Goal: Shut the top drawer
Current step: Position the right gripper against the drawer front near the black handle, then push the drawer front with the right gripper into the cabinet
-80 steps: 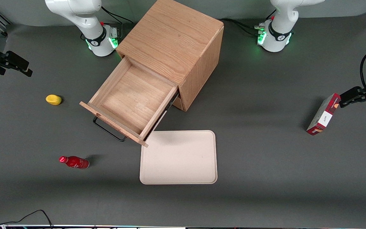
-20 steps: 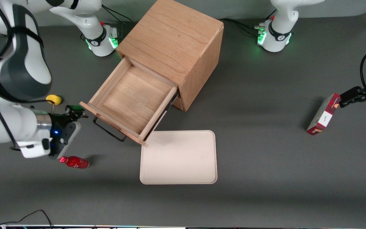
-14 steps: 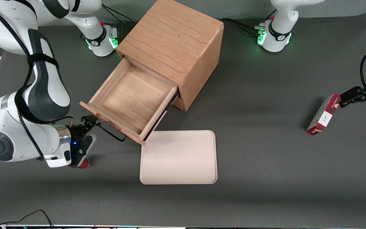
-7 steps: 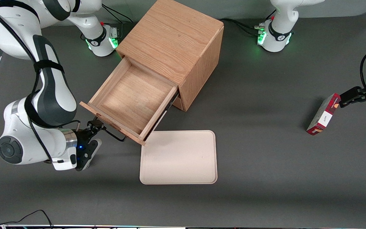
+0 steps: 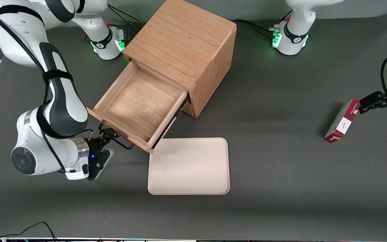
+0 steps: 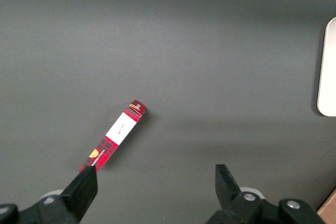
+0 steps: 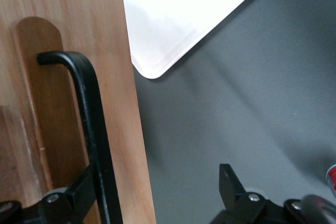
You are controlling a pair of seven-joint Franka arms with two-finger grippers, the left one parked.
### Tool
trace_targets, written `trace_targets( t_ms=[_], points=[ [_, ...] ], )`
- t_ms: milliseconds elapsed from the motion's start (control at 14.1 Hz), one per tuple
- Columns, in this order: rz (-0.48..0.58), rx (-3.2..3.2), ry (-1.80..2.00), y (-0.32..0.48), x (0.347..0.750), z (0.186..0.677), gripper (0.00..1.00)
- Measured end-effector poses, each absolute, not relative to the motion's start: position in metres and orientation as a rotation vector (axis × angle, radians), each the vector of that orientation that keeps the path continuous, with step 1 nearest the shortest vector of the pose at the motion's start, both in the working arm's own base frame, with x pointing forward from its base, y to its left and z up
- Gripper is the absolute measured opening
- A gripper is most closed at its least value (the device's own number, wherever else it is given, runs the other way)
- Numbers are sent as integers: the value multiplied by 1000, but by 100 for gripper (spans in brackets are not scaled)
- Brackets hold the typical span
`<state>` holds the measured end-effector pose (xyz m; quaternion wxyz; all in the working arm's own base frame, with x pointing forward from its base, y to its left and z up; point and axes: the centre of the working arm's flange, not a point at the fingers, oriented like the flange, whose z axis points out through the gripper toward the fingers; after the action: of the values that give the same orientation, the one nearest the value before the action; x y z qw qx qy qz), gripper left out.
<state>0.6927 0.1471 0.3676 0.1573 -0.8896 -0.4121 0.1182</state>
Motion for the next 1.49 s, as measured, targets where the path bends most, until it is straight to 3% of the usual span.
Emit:
trace_targets(
  t_ms=[710,1491],
  points=[
    [380,-2547,-1067,157,680,364,100],
    [410,-2544,-1003,185,626,369,100]
  ],
)
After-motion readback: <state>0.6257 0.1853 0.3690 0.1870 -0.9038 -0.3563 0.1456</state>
